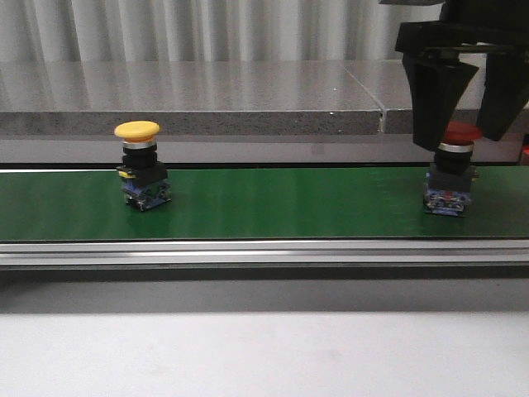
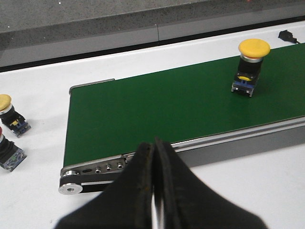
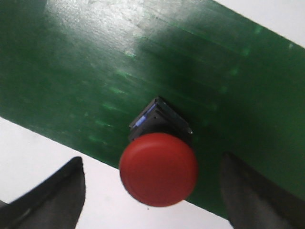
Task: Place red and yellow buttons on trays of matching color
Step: 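Grasp the red button off the belt with the right gripper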
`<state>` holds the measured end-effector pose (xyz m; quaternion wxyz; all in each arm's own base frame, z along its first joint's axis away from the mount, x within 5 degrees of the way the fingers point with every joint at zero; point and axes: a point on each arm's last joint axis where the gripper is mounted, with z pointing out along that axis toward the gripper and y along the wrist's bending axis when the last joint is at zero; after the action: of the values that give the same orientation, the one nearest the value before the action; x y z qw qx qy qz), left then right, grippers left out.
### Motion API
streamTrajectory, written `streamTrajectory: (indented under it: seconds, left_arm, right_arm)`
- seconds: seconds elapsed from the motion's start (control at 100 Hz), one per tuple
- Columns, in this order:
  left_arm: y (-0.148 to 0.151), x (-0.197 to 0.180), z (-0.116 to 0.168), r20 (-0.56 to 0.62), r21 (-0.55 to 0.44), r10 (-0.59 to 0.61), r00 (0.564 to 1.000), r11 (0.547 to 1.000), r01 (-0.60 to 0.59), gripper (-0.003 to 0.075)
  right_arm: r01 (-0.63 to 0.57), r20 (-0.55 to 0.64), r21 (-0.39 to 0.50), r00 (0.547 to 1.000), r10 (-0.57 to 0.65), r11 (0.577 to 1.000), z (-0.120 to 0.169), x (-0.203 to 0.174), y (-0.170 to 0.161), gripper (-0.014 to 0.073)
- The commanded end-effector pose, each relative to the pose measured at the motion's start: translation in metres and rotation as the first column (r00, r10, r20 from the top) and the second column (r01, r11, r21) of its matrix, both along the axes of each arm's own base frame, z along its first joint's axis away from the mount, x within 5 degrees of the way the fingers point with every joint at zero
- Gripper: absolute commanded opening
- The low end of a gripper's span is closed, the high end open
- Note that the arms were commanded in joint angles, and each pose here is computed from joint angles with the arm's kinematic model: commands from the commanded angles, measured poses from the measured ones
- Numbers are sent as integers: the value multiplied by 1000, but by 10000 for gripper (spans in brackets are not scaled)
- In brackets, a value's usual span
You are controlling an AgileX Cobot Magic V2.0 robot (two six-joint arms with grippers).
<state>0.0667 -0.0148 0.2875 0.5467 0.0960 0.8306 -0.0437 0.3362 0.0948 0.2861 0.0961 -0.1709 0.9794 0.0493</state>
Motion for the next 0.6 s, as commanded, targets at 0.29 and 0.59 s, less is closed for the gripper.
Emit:
streamTrajectory:
  seconds: [0.29, 0.59]
  left_arm:
    - [0, 3, 13, 80, -24, 4, 997, 1000, -2, -20]
    - [0, 3, 13, 80, -24, 4, 997, 1000, -2, -20]
  right_arm:
    - [18, 83, -15, 996, -17, 1000, 19, 4, -14, 193]
    - [85, 189, 14, 978, -86, 996, 54, -12, -38, 185]
